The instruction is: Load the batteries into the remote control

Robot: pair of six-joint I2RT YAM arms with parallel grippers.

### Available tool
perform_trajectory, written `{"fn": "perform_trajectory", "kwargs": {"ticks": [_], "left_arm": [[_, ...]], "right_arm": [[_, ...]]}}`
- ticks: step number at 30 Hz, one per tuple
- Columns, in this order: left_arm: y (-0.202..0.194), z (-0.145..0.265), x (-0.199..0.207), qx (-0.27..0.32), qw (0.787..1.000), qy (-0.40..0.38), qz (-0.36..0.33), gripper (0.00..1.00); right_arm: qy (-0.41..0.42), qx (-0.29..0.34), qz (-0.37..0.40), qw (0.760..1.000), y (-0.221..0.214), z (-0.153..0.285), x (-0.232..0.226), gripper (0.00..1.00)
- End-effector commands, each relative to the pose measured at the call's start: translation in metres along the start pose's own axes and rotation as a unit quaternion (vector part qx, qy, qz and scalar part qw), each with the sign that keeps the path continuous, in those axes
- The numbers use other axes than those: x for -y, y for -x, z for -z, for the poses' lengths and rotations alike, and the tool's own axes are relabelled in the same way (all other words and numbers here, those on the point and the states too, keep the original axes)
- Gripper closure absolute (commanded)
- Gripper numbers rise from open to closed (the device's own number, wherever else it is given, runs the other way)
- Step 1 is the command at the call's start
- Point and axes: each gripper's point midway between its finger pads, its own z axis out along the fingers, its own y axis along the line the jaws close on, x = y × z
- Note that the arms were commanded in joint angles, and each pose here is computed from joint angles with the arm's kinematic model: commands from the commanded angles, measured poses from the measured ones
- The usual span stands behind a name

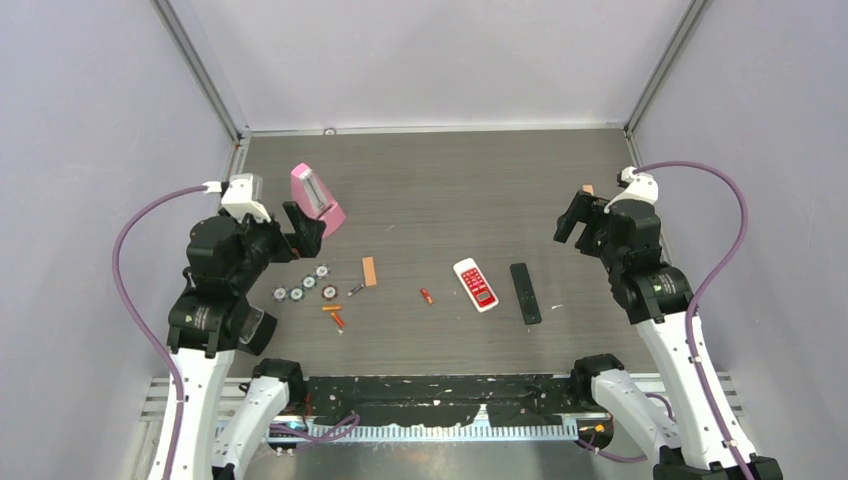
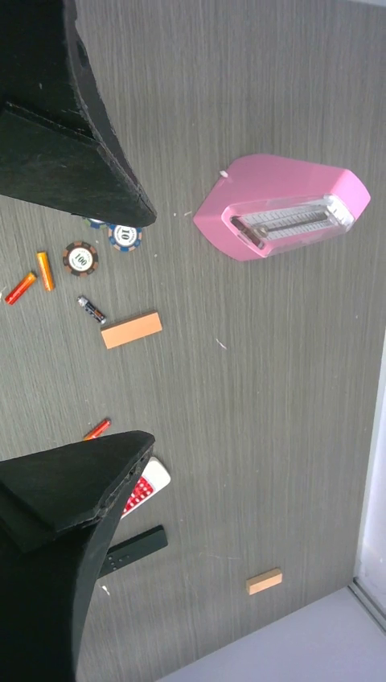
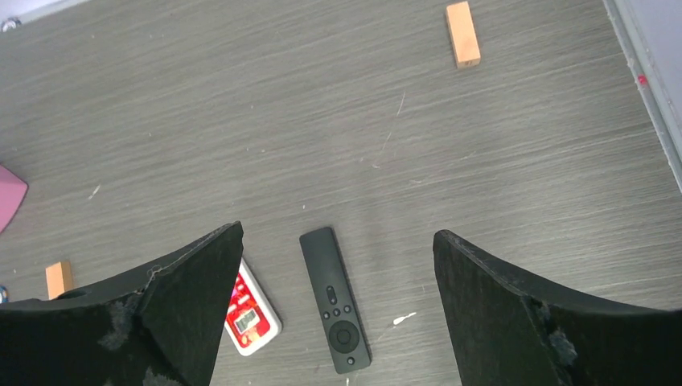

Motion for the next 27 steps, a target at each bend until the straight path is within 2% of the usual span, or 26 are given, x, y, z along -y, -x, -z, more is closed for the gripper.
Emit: {"fn": "perform_trajectory", "kwargs": {"ticks": [1, 7, 12, 16, 21, 24, 27], "left_arm": [[0.019, 0.008, 0.002, 0.036, 0.999, 0.004, 0.005, 0.0], [0.007, 0.002, 0.0, 0.019, 1.0, 0.005, 0.02, 0.0], [-0.005, 0.003, 0.011, 0.011, 0.999, -0.032, 0.025, 0.0], [-0.024, 0.007, 0.036, -0.015, 0.993, -0.114, 0.029, 0.0], [-0.05, 0.014, 0.075, -0.063, 0.966, -0.245, 0.049, 0.01], [-0.063, 0.01, 0.077, -0.081, 0.961, -0.254, 0.072, 0.02], [-0.069, 0.005, 0.069, -0.08, 0.966, -0.232, 0.084, 0.02]], "right_arm": [[0.023, -0.031, 0.02, 0.999, -0.017, -0.002, -0.005, 0.07], [0.046, -0.095, 0.034, 0.994, -0.049, -0.003, -0.009, 0.07], [0.051, -0.144, 0.018, 0.988, -0.079, -0.002, -0.008, 0.08], [0.05, -0.187, -0.003, 0.981, -0.108, -0.004, -0.007, 0.1], [0.025, -0.226, 0.003, 0.974, -0.132, -0.013, -0.003, 0.12], [0.013, -0.255, 0.019, 0.967, -0.149, -0.02, -0.005, 0.14], [-0.006, -0.276, 0.037, 0.96, -0.163, -0.03, -0.005, 0.16]]}}
